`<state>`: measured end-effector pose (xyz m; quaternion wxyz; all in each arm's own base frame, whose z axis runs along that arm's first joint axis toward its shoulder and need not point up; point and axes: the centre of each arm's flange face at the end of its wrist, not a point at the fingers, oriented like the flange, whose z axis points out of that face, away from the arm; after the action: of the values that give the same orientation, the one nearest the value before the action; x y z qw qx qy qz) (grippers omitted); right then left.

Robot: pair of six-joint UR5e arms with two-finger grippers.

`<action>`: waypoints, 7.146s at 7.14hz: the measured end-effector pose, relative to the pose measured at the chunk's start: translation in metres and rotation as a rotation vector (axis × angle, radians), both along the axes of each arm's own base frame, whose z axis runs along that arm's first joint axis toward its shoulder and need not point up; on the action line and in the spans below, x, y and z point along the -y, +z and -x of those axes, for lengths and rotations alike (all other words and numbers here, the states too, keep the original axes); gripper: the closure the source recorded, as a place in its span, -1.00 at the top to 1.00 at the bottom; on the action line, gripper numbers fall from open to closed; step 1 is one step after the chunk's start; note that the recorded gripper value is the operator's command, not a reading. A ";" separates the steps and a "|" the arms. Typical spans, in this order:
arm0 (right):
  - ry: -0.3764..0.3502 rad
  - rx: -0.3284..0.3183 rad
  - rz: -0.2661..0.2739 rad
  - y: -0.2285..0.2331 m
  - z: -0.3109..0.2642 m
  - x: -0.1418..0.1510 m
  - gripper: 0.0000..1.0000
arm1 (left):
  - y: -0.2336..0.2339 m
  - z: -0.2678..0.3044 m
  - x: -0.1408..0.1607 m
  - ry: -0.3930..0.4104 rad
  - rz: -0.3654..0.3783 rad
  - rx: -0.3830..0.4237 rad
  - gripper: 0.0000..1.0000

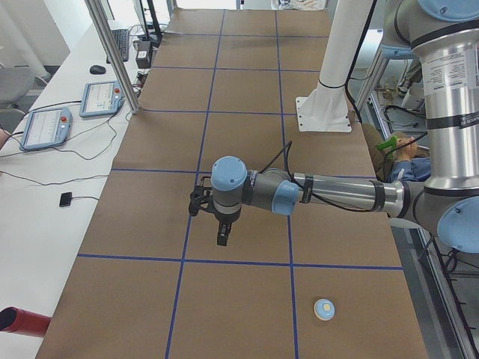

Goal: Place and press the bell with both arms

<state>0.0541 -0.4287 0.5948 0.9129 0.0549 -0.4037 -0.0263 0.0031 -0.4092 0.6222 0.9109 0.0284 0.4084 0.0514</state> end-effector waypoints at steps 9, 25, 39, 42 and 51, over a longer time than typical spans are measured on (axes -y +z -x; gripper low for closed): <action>0.001 0.068 -0.069 -0.008 0.031 -0.011 1.00 | 0.194 0.043 -0.299 -0.013 0.176 0.033 1.00; -0.013 0.093 -0.034 -0.013 0.052 -0.016 1.00 | 0.235 -0.018 -0.230 0.236 0.175 0.073 1.00; -0.015 0.093 -0.029 -0.016 0.054 -0.026 1.00 | 0.149 -0.075 -0.160 0.194 0.195 -0.169 -1.00; -0.012 0.095 -0.020 -0.018 0.057 -0.024 1.00 | 0.087 -0.127 -0.078 0.174 0.218 -0.291 -1.00; -0.009 0.099 0.021 -0.021 0.073 -0.018 1.00 | -0.313 -0.433 0.101 0.073 0.423 -0.350 -1.00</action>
<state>-0.0194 -0.4109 0.5738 0.8923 0.0449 -0.4487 -0.0235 0.4357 -0.5103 0.3096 0.8097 -0.1688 0.5620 -0.0081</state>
